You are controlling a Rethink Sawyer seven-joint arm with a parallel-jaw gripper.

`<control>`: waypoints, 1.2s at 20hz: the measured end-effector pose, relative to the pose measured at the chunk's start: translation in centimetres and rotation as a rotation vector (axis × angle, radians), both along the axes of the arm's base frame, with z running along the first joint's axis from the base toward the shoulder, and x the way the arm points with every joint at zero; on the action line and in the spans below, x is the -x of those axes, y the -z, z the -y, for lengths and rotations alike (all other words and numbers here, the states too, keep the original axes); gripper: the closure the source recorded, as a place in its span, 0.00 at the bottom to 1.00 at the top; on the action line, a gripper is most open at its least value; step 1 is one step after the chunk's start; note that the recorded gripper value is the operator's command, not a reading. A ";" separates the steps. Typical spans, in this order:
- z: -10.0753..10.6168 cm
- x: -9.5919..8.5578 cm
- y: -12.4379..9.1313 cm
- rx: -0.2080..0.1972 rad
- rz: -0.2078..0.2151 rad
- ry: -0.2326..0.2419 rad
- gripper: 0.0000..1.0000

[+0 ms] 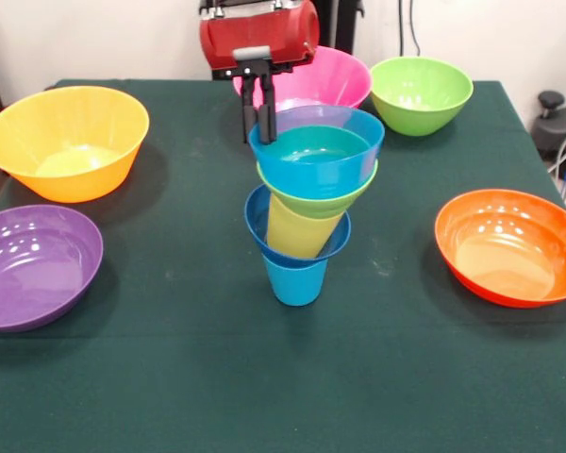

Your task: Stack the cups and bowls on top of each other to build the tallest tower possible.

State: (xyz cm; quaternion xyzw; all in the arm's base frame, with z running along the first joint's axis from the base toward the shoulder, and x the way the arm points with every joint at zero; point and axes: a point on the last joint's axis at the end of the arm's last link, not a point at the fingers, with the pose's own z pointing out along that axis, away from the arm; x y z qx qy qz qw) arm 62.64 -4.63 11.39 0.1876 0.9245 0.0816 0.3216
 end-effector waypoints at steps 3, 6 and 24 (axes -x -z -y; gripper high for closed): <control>-0.3 0.0 0.0 0.001 -0.001 -0.003 1.00; -0.4 0.0 0.0 0.001 -0.002 -0.004 1.00; -0.2 0.0 0.0 0.002 -0.002 0.000 1.00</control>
